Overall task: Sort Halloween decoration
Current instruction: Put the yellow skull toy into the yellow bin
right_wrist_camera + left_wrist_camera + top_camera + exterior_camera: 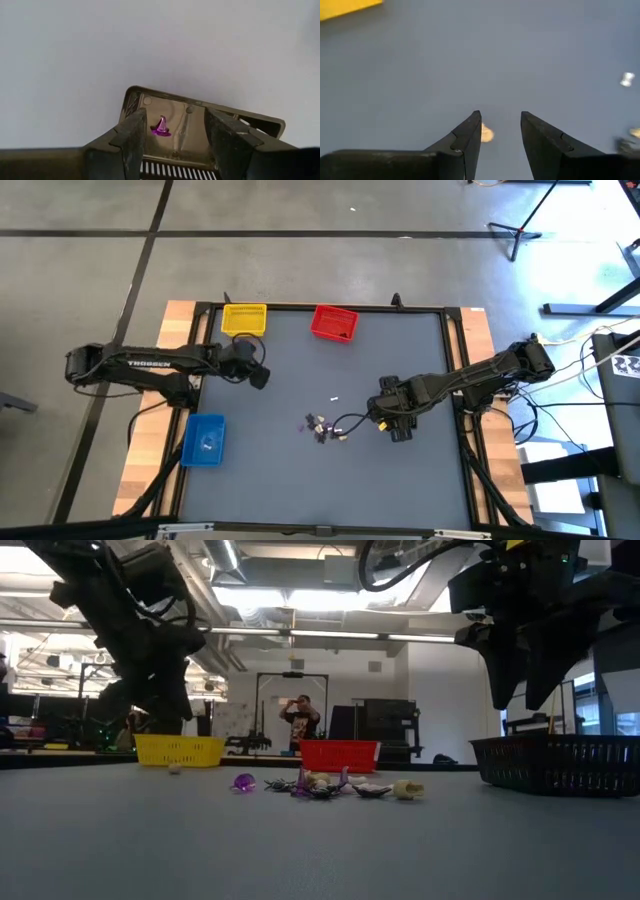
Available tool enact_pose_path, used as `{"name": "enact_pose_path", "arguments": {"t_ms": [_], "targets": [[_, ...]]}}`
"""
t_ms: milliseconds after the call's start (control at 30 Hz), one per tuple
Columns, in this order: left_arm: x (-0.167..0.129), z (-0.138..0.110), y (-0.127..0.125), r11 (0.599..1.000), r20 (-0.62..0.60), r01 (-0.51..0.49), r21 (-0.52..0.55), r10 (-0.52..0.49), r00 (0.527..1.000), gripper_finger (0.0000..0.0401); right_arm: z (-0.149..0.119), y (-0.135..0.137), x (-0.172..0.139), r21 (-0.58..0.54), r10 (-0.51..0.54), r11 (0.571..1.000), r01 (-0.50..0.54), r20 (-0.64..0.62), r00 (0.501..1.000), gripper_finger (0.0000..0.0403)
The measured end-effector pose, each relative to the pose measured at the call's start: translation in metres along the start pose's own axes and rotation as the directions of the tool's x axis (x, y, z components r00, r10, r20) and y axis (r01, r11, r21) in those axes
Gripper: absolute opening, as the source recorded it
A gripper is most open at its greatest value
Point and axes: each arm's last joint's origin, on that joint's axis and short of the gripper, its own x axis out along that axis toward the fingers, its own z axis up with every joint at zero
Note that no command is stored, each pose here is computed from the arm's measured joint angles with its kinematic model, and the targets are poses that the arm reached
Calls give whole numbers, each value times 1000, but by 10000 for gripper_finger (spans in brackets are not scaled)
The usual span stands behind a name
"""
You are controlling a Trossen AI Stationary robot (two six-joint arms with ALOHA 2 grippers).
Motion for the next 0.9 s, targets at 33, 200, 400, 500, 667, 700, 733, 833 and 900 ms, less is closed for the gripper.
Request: {"name": "enact_pose_path", "arguments": {"t_ms": [33, 200, 400, 500, 667, 700, 733, 833, 900], "targets": [[1, -2, -1, 1000, 10, -16, 0, 16, 1000, 130, 0, 0, 0, 0, 0, 1000, 0, 0, 1000, 198], [9, -12, -8, 998, 1, -61, 14, 61, 998, 130, 0, 0, 0, 0, 0, 1000, 0, 1, 1000, 198], [25, -26, -15, 990, -25, -133, 34, 134, 991, 130, 0, 0, 0, 0, 0, 1000, 0, 1, 1000, 198], [33, -31, -19, 987, -4, -157, 38, 158, 988, 130, 0, 0, 0, 0, 0, 1000, 0, 1, 1000, 198], [45, -35, -25, 986, 27, -159, 46, 158, 987, 130, 0, 0, 0, 0, 0, 1000, 0, 1, 1000, 198], [47, -36, -25, 985, 22, -165, 51, 164, 986, 130, 0, 0, 0, 0, 0, 1000, 0, 0, 1000, 198], [48, -38, -24, 983, 14, -174, 58, 174, 985, 130, 0, 0, 0, 0, 0, 1000, 0, 0, 1000, 198], [53, -43, -24, 979, -2, -193, 63, 194, 981, 130, 0, 0, 0, 0, 0, 1000, 0, 0, 1000, 198], [55, -46, -25, 976, -5, -204, 77, 205, 979, 130, 0, 0, 0, 0, 0, 1000, 0, 0, 1000, 198]]}}
